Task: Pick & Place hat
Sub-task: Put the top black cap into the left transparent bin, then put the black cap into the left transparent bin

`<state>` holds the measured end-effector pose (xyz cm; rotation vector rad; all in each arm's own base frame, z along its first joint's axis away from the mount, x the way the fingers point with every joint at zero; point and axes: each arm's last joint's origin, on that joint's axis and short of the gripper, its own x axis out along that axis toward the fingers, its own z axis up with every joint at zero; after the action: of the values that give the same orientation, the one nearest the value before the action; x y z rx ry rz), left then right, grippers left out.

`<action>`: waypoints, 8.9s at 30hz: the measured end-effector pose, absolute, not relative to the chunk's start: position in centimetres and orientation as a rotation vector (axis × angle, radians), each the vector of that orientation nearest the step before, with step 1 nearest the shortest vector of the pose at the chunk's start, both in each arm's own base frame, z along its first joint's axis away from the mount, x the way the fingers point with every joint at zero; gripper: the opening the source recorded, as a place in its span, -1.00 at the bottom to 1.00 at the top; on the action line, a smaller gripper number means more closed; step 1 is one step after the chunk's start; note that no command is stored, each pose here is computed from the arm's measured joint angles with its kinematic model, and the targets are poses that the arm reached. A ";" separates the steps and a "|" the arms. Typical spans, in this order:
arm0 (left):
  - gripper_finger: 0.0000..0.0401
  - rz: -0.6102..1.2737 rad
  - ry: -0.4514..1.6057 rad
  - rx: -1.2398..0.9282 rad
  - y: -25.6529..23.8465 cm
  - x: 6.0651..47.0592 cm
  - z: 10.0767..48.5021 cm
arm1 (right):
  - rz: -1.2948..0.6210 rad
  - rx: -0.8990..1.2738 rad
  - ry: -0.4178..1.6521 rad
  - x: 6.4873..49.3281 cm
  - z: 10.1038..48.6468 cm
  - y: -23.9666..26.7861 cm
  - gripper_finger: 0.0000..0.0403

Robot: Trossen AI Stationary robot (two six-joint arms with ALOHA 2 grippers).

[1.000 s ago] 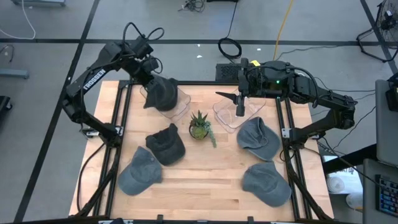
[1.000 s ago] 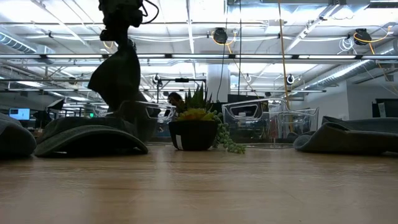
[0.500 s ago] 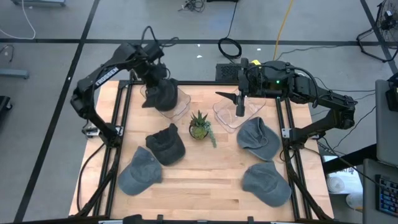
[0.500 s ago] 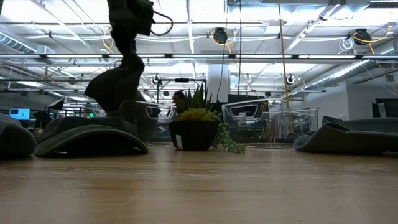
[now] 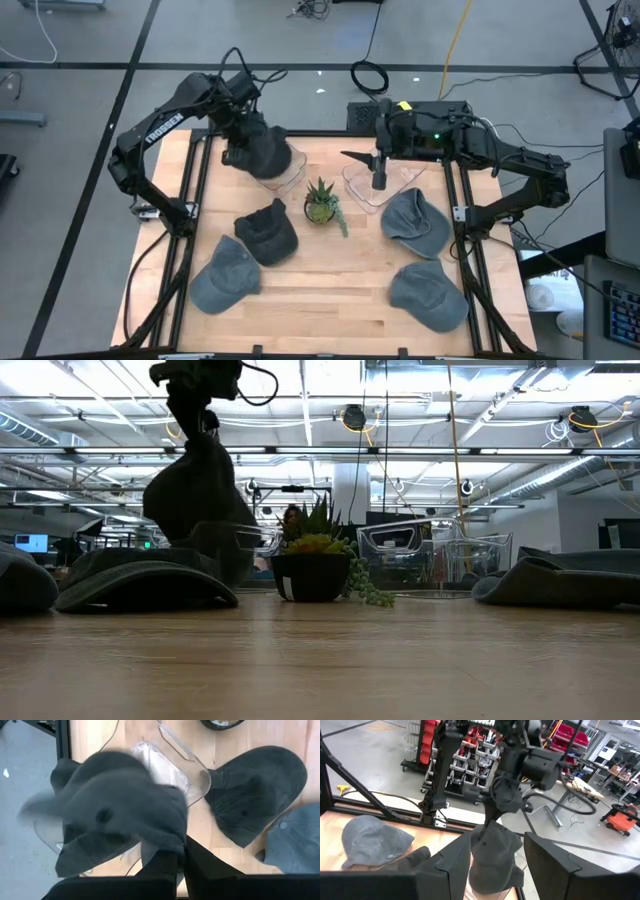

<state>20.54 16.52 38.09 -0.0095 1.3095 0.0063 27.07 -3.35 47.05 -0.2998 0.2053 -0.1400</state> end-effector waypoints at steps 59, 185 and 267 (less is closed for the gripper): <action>0.23 0.447 0.656 -0.263 15.7 17.5 48.9 | -0.127 -0.295 0.168 26.2 46.8 -2.8 -0.15; -0.10 0.821 1.410 -0.247 -16.3 30.9 14.5 | -0.288 -0.286 0.255 23.7 47.0 -2.8 0.45; -0.07 0.802 1.304 -0.725 -11.0 33.6 28.0 | -0.223 -0.386 0.276 23.7 46.9 -2.7 0.45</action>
<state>33.59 -11.02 28.01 -0.7253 1.3045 0.8016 23.73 -2.65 46.86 -0.3863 0.2761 -0.2233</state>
